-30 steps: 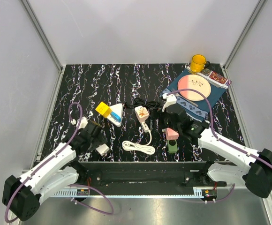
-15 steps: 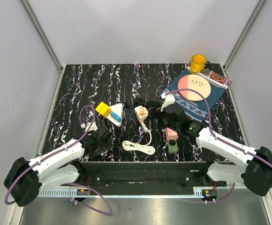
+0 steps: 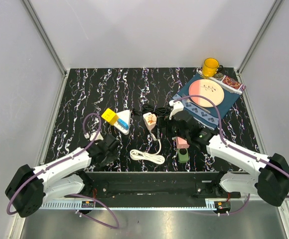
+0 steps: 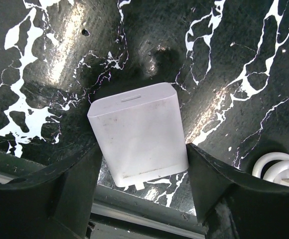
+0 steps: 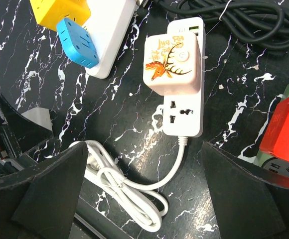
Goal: Insert the plug
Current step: Pick up the plug from the center of the board, then adjust the socket at the center of the board, then insert the plug into the socket.
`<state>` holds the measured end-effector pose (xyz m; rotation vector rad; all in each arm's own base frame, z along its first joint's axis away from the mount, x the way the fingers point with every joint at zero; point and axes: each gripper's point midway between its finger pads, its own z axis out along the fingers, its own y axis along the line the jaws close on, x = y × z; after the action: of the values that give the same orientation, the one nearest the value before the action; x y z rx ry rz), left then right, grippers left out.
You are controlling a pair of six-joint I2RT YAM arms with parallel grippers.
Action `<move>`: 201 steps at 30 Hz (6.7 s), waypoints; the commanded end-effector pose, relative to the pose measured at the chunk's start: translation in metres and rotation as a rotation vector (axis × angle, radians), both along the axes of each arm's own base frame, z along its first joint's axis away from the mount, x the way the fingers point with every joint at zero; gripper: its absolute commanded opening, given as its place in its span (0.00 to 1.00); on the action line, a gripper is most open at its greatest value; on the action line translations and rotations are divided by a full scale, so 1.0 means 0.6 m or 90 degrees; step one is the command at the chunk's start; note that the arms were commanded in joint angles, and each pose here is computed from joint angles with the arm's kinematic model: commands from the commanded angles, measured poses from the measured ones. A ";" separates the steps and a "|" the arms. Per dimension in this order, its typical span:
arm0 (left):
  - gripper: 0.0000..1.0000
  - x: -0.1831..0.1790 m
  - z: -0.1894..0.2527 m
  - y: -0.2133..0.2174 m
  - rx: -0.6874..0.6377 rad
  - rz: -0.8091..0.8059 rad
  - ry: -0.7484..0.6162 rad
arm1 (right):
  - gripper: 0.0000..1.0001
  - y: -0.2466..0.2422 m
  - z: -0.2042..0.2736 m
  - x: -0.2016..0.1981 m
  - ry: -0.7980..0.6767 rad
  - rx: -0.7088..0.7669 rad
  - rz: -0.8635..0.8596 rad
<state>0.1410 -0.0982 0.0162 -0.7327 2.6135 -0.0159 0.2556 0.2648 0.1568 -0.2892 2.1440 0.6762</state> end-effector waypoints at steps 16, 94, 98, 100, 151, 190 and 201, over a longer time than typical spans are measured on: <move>0.24 0.063 0.107 -0.005 0.019 -0.089 -0.182 | 1.00 0.040 0.046 -0.024 0.016 0.050 0.089; 0.94 0.083 0.195 -0.393 0.019 -0.642 -0.356 | 0.00 -0.146 0.117 0.055 0.080 -0.184 -0.089; 0.86 0.055 0.148 -0.394 0.048 -0.679 -0.272 | 0.00 -0.159 0.113 0.048 0.072 -0.183 -0.104; 0.82 0.039 0.125 -0.398 0.043 -0.701 -0.236 | 0.00 -0.167 0.103 0.045 0.075 -0.194 -0.114; 0.97 0.148 0.357 0.010 0.127 -0.270 -0.486 | 0.00 0.159 0.014 0.056 -0.149 -0.251 0.425; 0.99 0.201 0.378 0.130 0.249 -0.125 -0.571 | 0.00 0.166 -0.135 0.066 -0.105 -0.335 0.389; 0.99 0.202 0.375 0.125 0.245 -0.134 -0.571 | 0.00 0.142 -0.168 0.046 -0.068 -0.373 0.387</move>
<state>0.2581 -0.0233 0.2350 -0.2063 1.7794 0.0843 0.2930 0.3664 0.0827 -1.2801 2.0256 0.3957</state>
